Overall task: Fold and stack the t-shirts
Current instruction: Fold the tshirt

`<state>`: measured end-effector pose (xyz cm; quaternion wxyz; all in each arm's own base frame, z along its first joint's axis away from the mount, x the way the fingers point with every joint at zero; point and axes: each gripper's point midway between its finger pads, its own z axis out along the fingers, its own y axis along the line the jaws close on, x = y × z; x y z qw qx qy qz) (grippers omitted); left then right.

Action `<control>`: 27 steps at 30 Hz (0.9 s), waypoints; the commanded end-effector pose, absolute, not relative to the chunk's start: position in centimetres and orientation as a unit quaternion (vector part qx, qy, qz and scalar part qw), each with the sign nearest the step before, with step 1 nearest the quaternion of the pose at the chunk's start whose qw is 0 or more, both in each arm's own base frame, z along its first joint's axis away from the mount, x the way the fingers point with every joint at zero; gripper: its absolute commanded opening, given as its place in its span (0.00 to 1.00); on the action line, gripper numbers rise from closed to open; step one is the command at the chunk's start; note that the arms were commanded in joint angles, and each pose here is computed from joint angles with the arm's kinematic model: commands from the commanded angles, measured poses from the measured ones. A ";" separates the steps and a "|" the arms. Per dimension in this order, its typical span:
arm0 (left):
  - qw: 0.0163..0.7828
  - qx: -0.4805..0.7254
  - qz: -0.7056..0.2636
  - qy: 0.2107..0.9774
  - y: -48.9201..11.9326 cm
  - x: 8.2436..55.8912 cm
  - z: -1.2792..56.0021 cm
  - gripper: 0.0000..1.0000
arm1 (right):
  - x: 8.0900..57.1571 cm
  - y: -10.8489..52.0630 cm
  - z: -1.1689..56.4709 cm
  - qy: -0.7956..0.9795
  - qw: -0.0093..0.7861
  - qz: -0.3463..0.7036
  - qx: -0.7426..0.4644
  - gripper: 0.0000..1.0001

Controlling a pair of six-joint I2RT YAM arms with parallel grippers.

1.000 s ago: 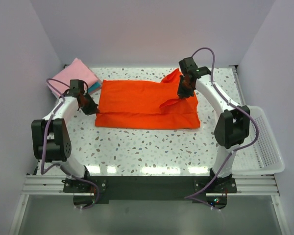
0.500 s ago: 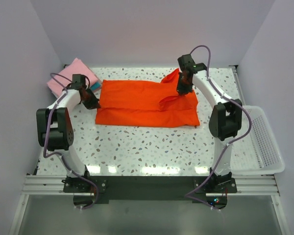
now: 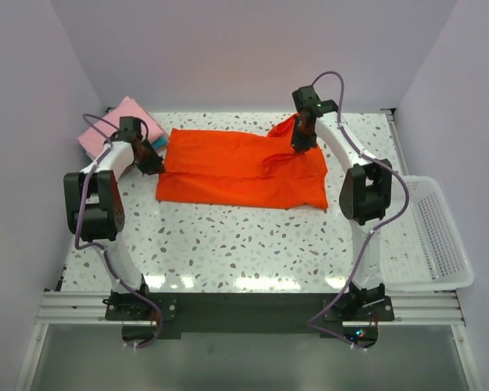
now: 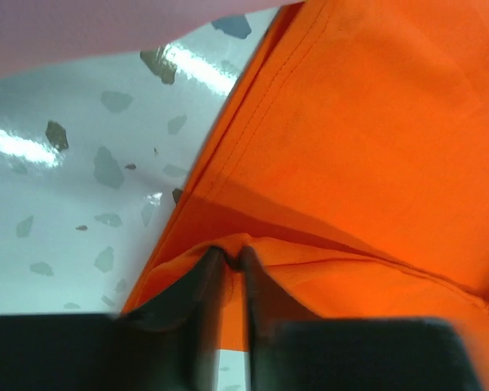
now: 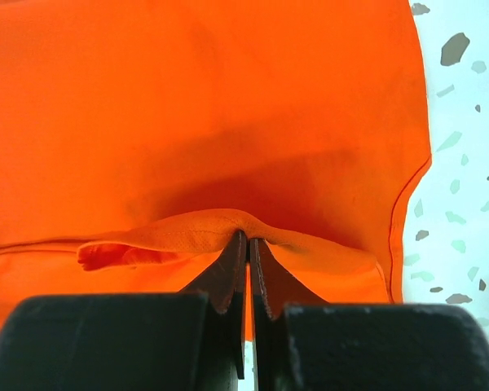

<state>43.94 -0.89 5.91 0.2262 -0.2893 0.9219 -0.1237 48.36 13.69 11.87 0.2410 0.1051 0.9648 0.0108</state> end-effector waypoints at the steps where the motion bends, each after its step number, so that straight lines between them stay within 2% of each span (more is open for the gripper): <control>1: 0.259 -0.277 -0.112 0.918 0.5 45.8 7.3 0.20 | 49.6 13.2 12.7 0.961 0.256 0.004 0.103 0.00; 2: 0.260 -0.276 -0.110 0.919 0.6 46.0 7.3 0.41 | 49.8 13.3 12.8 0.960 0.259 0.006 0.103 0.00; 3: 0.264 -0.275 -0.109 0.918 0.7 46.2 7.6 0.50 | 49.9 13.3 12.5 0.961 0.256 0.005 0.103 0.03; 4: 0.268 -0.271 -0.106 0.918 0.9 46.3 7.7 0.57 | 50.1 13.3 12.5 0.961 0.257 0.007 0.103 0.16; 5: 0.273 -0.270 -0.101 0.918 1.1 46.5 7.9 0.69 | 50.3 13.4 12.7 0.960 0.260 0.010 0.101 0.26; 6: 0.280 -0.266 -0.100 0.917 1.1 46.8 8.5 0.73 | 50.3 13.7 13.0 0.960 0.262 0.015 0.100 0.35; 7: 0.288 -0.257 -0.097 0.917 1.2 47.0 9.0 0.78 | 50.5 13.6 13.5 0.958 0.268 0.018 0.101 0.51; 11: 0.302 -0.227 -0.098 0.921 0.4 47.1 10.2 0.83 | 49.9 13.6 14.9 0.954 0.282 0.027 0.096 0.73; 16: 0.305 -0.188 -0.114 0.927 -3.0 45.6 10.1 0.86 | 46.6 12.5 15.9 0.955 0.281 0.024 0.096 0.77; 20: 0.292 -0.159 -0.142 0.932 -6.7 44.0 9.1 0.88 | 41.7 11.2 12.6 0.966 0.236 0.010 0.105 0.77; 27: 0.267 -0.149 -0.157 0.939 -8.0 41.4 6.5 0.90 | 36.2 9.4 10.0 0.970 0.210 -0.001 0.125 0.74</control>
